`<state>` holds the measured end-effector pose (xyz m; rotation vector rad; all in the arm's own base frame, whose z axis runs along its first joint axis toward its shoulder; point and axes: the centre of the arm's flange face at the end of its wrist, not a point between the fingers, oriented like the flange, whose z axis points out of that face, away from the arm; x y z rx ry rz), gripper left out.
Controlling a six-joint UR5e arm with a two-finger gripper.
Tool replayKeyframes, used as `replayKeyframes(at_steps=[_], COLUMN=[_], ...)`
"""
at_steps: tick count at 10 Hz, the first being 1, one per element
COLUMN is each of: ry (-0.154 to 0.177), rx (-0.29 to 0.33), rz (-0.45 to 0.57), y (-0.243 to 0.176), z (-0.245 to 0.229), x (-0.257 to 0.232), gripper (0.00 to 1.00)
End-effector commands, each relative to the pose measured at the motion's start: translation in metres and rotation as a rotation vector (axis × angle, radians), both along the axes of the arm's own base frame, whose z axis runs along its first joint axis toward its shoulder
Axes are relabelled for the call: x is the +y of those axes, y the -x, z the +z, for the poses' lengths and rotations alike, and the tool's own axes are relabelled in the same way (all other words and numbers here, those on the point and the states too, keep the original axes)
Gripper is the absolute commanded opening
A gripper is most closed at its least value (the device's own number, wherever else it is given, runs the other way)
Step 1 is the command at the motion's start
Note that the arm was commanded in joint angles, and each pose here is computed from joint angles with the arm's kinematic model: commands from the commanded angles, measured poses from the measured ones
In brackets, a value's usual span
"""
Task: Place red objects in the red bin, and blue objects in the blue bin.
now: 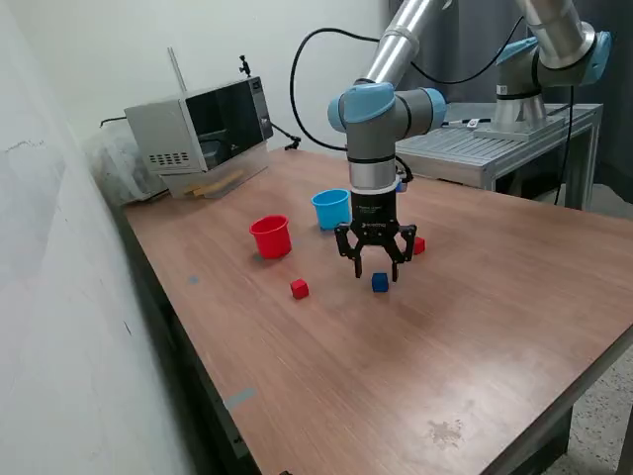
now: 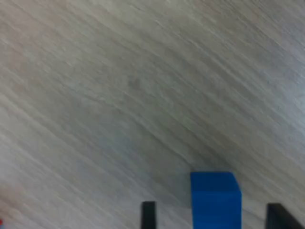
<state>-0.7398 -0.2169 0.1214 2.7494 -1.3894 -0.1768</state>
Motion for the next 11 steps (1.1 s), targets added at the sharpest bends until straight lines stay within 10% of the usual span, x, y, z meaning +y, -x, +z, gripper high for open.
replayKeyframes(at_steps=[1, 6, 11], ry=[0.000, -0.010, -0.006], rx=[0.002, 0.001, 0.086], rz=[0.023, 0.038, -0.003], y=[0.000, -0.003, -0.073], z=[0.000, 0.005, 0.147], x=[0.000, 0.001, 0.028], gripper=[0.00, 0.00, 0.00])
